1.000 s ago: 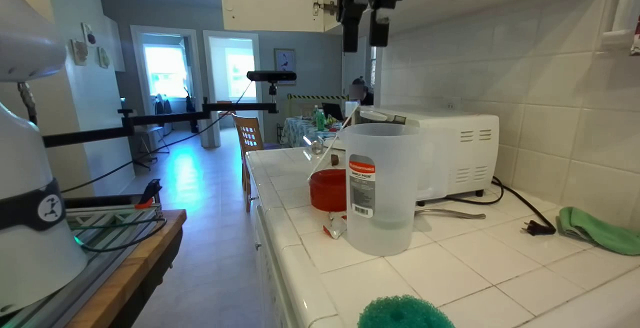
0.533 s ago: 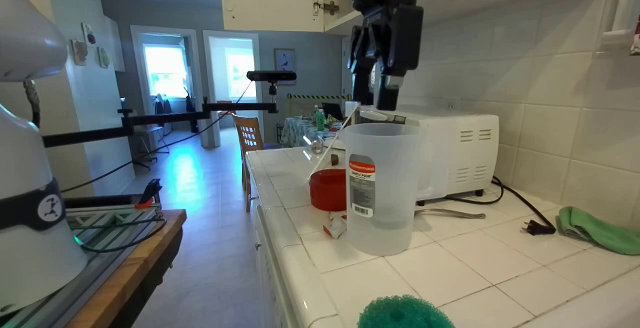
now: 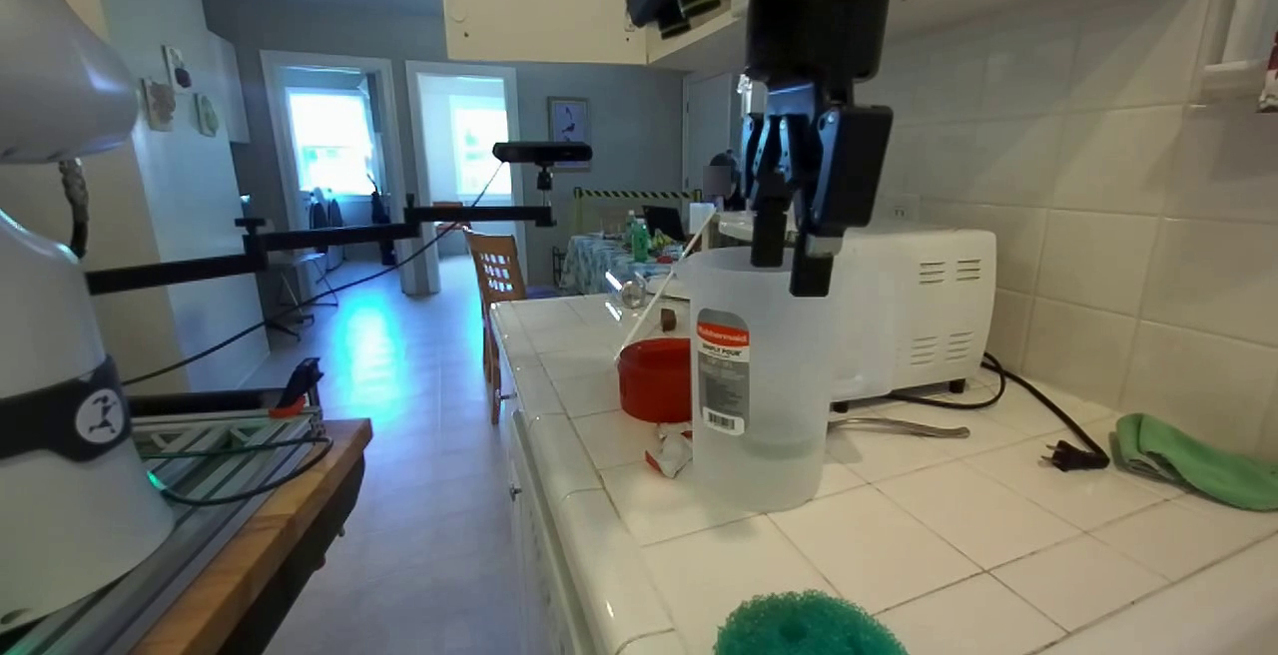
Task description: Open the jug, move it to the right and then put some of its contents onto the counter
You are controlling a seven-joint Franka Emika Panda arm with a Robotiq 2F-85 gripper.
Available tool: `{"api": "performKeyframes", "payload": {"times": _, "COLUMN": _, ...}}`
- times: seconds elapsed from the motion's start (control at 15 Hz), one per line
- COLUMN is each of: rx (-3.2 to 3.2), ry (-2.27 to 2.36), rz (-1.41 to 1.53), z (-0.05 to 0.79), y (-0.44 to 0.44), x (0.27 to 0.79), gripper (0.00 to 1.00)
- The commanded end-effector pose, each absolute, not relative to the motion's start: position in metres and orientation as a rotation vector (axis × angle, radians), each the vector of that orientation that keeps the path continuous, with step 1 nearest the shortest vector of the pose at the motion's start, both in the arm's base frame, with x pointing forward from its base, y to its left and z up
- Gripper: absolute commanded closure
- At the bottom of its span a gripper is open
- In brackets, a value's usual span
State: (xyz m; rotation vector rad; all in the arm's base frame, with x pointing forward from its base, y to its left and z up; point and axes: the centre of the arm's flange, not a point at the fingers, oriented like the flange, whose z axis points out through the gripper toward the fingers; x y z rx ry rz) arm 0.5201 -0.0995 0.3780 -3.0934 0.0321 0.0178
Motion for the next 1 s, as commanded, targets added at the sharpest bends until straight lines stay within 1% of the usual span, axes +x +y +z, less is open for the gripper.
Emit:
{"api": "performKeyframes", "payload": {"times": 0.0, "rx": -3.061, "ry": 0.054, "rz": -0.019, "z": 0.375, "y": -0.103, "x": 0.525, "gripper": 0.58}}
{"api": "performKeyframes", "payload": {"times": 0.13, "rx": -3.056, "ry": 0.06, "rz": -0.02, "z": 0.373, "y": -0.103, "x": 0.526, "gripper": 0.73}}
{"api": "performKeyframes", "payload": {"times": 0.2, "rx": -3.054, "ry": 0.064, "rz": -0.019, "z": 0.373, "y": -0.104, "x": 0.525, "gripper": 0.6}}
{"api": "performKeyframes", "payload": {"times": 0.27, "rx": -3.049, "ry": 0.07, "rz": -0.019, "z": 0.374, "y": -0.104, "x": 0.525, "gripper": 0.35}}
{"api": "performKeyframes", "payload": {"times": 0.33, "rx": -3.044, "ry": 0.073, "rz": -0.022, "z": 0.376, "y": -0.103, "x": 0.524, "gripper": 0.34}}
{"api": "performKeyframes", "payload": {"times": 0.4, "rx": -3.04, "ry": 0.078, "rz": -0.026, "z": 0.379, "y": -0.103, "x": 0.522, "gripper": 0.3}}
{"api": "performKeyframes", "payload": {"times": 0.6, "rx": -3.03, "ry": 0.084, "rz": -0.053, "z": 0.393, "y": -0.104, "x": 0.52, "gripper": 0.07}}
{"api": "performKeyframes", "payload": {"times": 0.67, "rx": -3.026, "ry": 0.089, "rz": -0.067, "z": 0.397, "y": -0.104, "x": 0.52, "gripper": 0.01}}
{"api": "performKeyframes", "payload": {"times": 0.93, "rx": -3.026, "ry": 0.083, "rz": -0.083, "z": 0.39, "y": -0.099, "x": 0.529, "gripper": 0.0}}
